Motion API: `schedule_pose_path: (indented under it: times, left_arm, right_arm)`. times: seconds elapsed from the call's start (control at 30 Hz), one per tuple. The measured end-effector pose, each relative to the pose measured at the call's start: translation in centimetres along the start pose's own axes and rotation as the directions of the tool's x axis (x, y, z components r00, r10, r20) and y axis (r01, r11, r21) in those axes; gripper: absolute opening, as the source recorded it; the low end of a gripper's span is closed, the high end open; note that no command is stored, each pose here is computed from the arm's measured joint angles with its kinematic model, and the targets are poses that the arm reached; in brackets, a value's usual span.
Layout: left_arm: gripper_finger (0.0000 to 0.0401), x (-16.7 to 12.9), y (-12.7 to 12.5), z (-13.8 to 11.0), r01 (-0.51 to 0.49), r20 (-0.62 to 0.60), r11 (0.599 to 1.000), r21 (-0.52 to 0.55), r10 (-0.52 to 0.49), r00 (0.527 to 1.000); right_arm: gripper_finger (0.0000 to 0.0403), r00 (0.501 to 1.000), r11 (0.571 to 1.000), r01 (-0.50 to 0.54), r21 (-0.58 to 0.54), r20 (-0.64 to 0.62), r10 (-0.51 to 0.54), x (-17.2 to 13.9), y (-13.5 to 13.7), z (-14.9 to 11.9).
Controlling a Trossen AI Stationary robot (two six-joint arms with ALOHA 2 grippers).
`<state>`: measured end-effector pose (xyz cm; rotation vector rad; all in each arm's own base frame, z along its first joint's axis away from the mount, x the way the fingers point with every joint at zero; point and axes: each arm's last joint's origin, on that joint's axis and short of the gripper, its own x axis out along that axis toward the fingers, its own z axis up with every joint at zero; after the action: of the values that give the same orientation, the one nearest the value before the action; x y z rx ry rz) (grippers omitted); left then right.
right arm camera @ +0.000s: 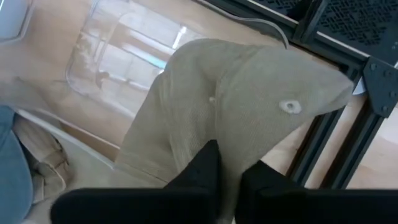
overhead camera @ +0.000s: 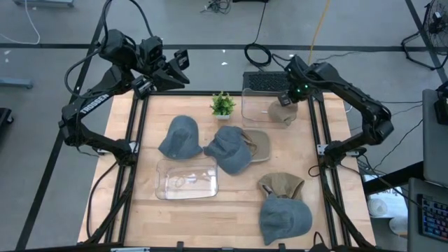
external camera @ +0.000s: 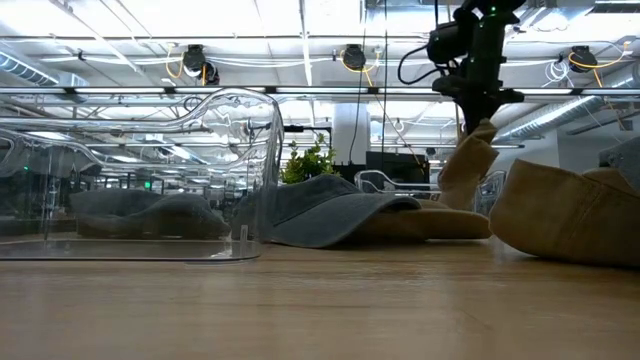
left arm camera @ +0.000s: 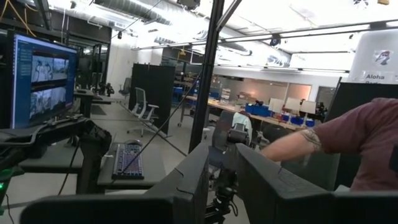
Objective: Pick & Place hat
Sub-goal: Put the top left brown cap into the top transparent bin, then put the bottom brown cap into the top transparent bin
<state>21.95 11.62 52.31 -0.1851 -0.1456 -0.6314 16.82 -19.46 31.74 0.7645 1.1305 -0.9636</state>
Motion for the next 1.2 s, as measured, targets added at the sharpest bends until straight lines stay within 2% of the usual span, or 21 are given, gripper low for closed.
schedule_pose_path:
  times: [0.1, 0.27, 0.4, 0.53, 0.7, 0.97, 1.1, 1.2]
  left_arm:
    - [0.0085, 0.0, 0.0, 0.0, 0.006, -0.004, 1.000, -0.006, -0.006, 1.000]
    - [0.0085, 0.0, -0.1, 0.0, 0.013, -0.009, 1.000, -0.010, -0.013, 1.000]
    - [0.0085, 0.0, -0.1, 0.0, 0.013, -0.009, 1.000, -0.012, -0.014, 1.000]
    - [0.0085, 0.0, -0.1, 0.0, 0.013, -0.009, 1.000, -0.012, -0.014, 1.000]
    - [0.0085, 0.0, 0.0, 0.0, 0.012, -0.008, 1.000, -0.008, -0.012, 1.000]
    - [0.0085, 0.0, 0.0, 0.0, 0.007, -0.005, 1.000, -0.016, -0.007, 1.000]
    - [0.0085, 0.0, 0.0, 0.0, 0.007, -0.005, 1.000, -0.024, -0.007, 1.000]
    - [0.0085, 0.0, 0.0, 0.0, 0.007, -0.005, 1.000, -0.024, -0.007, 1.000]
  right_arm:
    - [0.0071, 1.000, 1.000, -0.001, -0.016, 0.005, 0.001, -0.4, -0.1, -0.3]
    - [0.0175, 1.000, 1.000, -0.007, -0.019, 0.026, 0.008, -1.3, -0.2, -0.5]
    - [0.0247, 0.994, 0.999, -0.035, -0.032, 0.102, 0.038, -3.4, -0.3, -0.3]
    - [0.0296, 0.978, 0.998, -0.062, -0.030, 0.195, 0.066, -6.1, -0.4, -0.2]
    - [0.0320, 0.951, 0.994, -0.098, -0.038, 0.290, 0.105, -9.0, -0.3, -0.7]
    - [0.0315, 0.898, 0.959, -0.241, -0.149, 0.342, 0.278, -12.3, 0.9, -2.1]
    - [0.0315, 0.861, 0.919, -0.322, -0.226, 0.334, 0.384, -13.7, 1.7, -3.0]
    - [0.0314, 0.824, 0.870, -0.402, -0.287, 0.302, 0.480, -14.7, 2.4, -3.6]
